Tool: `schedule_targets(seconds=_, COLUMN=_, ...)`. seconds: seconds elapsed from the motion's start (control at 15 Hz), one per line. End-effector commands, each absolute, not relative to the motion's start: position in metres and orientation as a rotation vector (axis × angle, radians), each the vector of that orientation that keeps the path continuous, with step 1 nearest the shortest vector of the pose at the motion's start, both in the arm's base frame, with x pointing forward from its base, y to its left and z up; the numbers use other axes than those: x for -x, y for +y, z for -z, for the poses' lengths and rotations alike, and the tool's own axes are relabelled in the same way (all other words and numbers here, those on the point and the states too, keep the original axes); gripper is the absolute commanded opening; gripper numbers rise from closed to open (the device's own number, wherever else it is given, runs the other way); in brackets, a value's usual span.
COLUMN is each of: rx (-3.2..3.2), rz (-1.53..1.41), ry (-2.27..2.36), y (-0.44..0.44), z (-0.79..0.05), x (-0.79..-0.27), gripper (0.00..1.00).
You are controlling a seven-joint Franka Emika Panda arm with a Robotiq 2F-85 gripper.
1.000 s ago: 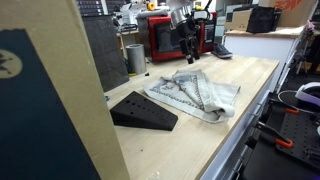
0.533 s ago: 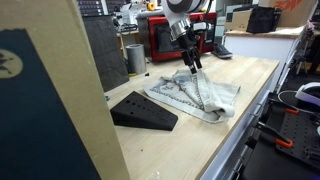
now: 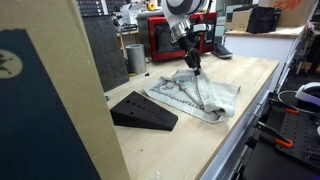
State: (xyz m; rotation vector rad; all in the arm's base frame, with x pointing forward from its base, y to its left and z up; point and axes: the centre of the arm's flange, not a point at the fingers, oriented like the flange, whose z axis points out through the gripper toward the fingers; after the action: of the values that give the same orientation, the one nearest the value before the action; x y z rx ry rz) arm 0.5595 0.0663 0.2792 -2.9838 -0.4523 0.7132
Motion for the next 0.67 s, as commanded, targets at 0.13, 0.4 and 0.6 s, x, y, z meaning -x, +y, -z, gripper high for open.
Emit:
schedule_targets(seconds=0.13, rx=3.045, rz=-0.747, ry=-0.447, y=0.0514, z=-0.2925, x=-0.5688, gripper=0.46)
schedule_targets(seconds=0.4, rx=3.074, rz=-0.763, ry=-0.489, y=0.0499, z=-0.2916, x=-0.5671, gripper=0.10)
schedule_targets(seconds=0.6, rx=3.079, rz=-0.783, ry=-0.511, y=0.0535, z=-0.2904, x=-0.5640, gripper=0.00)
